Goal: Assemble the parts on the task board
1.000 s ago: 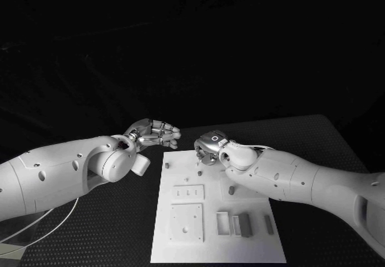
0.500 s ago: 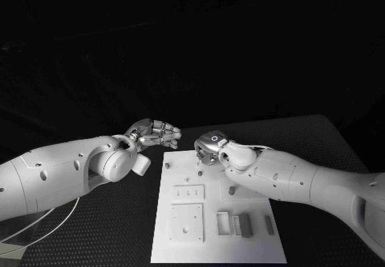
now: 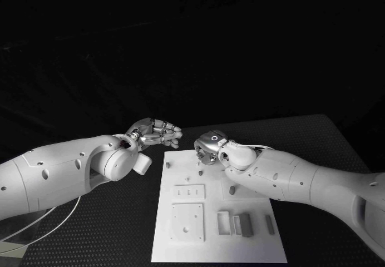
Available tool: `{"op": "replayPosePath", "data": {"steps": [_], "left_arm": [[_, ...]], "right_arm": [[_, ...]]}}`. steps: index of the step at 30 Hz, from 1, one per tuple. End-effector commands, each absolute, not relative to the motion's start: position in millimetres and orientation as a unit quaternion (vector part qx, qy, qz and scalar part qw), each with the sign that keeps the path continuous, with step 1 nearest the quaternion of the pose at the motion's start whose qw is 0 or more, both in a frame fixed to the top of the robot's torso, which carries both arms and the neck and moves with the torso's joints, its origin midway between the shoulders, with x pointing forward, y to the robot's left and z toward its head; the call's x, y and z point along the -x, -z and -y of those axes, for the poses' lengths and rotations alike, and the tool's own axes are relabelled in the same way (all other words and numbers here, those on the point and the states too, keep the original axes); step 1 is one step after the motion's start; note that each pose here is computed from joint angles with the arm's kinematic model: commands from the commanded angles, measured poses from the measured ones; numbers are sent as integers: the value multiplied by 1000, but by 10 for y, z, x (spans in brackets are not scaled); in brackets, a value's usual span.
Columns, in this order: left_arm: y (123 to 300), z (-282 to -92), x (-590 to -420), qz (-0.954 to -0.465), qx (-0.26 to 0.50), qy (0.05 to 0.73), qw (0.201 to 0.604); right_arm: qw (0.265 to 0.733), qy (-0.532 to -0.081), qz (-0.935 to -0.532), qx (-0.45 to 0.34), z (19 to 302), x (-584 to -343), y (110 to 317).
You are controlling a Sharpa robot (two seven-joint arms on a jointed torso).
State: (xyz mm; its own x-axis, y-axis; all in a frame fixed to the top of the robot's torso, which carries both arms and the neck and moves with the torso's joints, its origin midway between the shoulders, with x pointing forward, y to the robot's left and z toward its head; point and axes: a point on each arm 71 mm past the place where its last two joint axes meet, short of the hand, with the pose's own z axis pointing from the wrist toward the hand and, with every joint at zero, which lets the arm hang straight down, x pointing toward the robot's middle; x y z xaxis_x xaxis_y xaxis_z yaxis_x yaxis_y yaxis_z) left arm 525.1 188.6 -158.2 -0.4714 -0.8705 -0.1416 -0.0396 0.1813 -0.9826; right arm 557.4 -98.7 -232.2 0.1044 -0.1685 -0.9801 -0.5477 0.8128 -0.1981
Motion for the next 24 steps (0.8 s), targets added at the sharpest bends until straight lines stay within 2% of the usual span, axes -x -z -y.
{"op": "replayPosePath", "data": {"steps": [1, 24], "left_arm": [[1557, -1868, -5254, -664, 337, 545, 385], [1558, -1872, -5263, -664, 338, 544, 387]], "right_arm": [[688, -132, -657, 278, 979, -5576, 2330], [686, -137, -661, 271, 974, -5580, 2331]]}}
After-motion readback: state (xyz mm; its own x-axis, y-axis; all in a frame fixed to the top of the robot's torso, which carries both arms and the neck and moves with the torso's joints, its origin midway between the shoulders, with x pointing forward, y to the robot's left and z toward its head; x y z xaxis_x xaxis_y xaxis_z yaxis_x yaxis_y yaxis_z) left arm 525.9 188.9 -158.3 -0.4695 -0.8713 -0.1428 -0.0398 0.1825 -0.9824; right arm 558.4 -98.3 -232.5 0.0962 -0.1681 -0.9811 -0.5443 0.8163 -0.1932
